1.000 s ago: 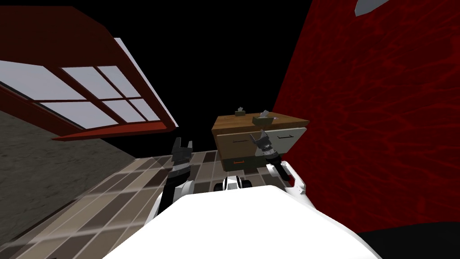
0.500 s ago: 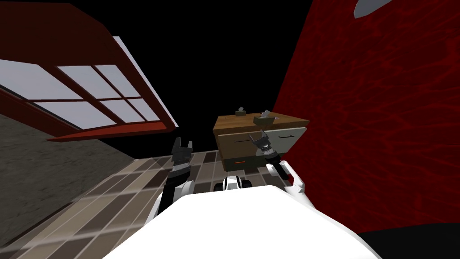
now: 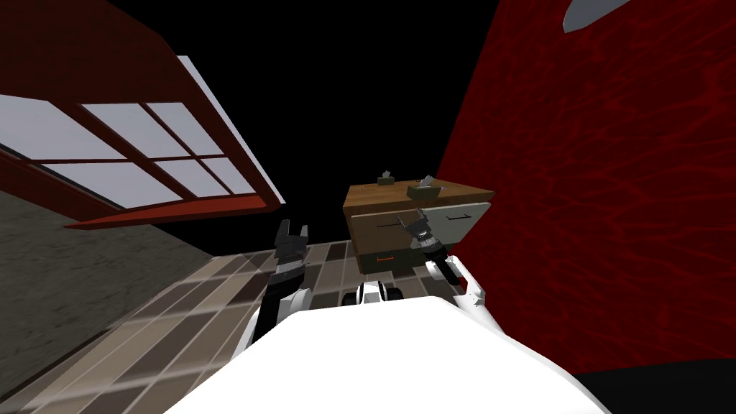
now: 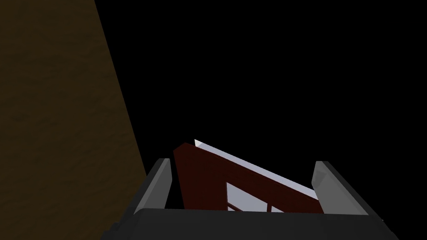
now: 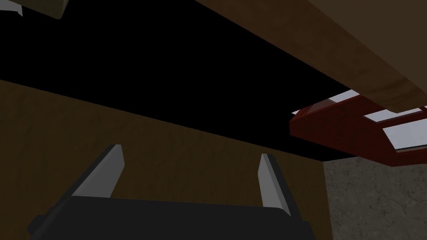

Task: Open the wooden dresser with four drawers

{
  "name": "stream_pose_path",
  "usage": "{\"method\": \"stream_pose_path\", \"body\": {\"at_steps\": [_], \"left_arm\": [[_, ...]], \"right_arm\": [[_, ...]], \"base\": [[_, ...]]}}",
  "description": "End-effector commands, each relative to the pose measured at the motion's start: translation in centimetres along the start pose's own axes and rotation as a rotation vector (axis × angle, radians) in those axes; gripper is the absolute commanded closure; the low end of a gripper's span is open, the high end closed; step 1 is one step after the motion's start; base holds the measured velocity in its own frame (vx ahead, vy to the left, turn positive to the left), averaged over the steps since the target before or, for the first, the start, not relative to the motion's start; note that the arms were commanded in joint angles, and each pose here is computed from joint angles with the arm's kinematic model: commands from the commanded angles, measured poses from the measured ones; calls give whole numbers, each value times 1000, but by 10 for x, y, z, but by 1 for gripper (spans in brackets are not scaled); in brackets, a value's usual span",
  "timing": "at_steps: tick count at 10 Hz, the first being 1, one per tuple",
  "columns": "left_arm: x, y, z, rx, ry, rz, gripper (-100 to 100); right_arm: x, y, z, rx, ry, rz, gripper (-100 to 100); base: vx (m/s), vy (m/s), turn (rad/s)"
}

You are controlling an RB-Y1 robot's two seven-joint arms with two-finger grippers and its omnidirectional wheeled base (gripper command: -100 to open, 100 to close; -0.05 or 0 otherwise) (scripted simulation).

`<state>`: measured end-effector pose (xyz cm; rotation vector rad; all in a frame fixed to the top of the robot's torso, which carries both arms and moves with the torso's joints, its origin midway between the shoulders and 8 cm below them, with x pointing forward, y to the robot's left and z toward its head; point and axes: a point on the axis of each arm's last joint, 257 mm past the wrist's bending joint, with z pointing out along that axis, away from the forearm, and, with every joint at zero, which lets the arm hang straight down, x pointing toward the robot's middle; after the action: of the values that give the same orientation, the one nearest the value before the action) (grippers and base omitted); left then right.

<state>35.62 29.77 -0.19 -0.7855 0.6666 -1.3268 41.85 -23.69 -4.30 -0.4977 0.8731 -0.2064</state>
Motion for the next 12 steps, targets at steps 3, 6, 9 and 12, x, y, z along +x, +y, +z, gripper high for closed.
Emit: {"method": "stream_pose_path", "body": {"at_steps": [3, 6, 9, 12], "left_arm": [[0, 0, 0, 0, 0, 0, 0], [0, 0, 0, 0, 0, 0, 0], [0, 0, 0, 0, 0, 0, 0], [0, 0, 0, 0, 0, 0, 0]], "right_arm": [[12, 2, -1, -15, 25, -139, -100], [23, 4, -3, -29, 48, -237, -100], [35, 6, -5, -45, 71, -331, -100], [58, 10, -11, -76, 119, -465, -100]], "base": [[3, 42, -22], [3, 43, -24], [4, 38, -23], [2, 56, -41]]}}
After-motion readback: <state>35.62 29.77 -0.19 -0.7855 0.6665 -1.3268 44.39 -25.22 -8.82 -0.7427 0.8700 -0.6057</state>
